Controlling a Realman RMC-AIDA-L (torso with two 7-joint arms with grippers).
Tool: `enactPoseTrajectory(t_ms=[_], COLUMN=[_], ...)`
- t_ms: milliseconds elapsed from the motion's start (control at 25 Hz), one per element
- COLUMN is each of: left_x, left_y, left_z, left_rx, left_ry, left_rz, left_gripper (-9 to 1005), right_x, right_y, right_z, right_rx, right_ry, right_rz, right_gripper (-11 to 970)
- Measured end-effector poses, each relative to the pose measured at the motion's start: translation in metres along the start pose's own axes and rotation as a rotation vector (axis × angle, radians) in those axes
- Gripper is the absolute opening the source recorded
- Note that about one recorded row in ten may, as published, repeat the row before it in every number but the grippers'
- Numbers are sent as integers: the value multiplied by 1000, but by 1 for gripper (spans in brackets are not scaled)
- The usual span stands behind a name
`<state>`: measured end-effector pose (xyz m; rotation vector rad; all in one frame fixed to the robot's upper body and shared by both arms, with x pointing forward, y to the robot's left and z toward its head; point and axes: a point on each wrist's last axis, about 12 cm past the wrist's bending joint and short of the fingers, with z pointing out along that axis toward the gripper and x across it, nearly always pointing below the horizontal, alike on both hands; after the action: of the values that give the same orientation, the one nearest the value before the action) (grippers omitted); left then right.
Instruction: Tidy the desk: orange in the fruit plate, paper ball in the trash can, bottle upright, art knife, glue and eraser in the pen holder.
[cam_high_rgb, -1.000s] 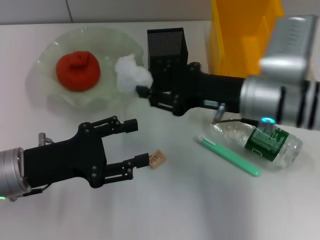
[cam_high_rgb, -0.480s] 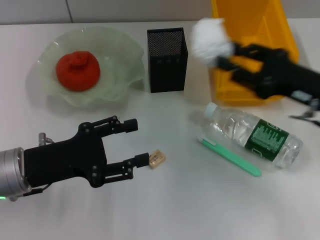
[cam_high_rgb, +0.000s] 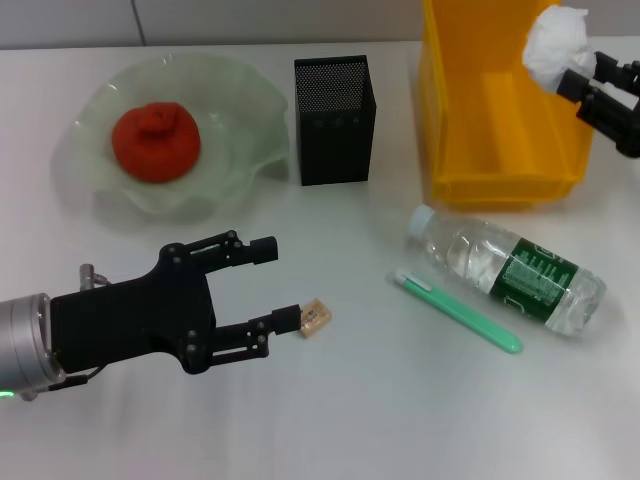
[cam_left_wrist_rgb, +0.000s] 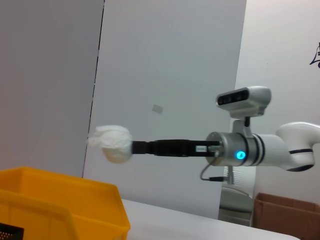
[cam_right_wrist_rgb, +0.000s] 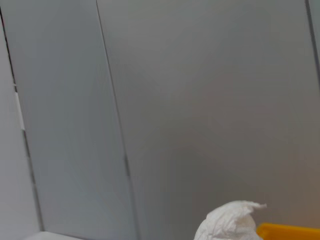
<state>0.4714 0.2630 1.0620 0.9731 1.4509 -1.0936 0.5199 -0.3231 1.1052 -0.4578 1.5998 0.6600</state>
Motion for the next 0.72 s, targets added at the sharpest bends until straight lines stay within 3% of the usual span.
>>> enactPoseTrajectory(t_ms=[240,440,720], left_x=[0,1,3], left_y=[0,0,-1], left_z=[0,0,0], left_rx=[-1,-2,-5], left_ry=[0,0,0], left_rz=[-2,-4,-17], left_gripper=[743,743,743], right_x=[-5,-3,2], right_y=[-18,-19,-20], right_z=[25,42,46], right_rx=[109,104,108], right_ry=[35,85,97], right_rz=[-26,-51,-34], right_gripper=[464,464,484])
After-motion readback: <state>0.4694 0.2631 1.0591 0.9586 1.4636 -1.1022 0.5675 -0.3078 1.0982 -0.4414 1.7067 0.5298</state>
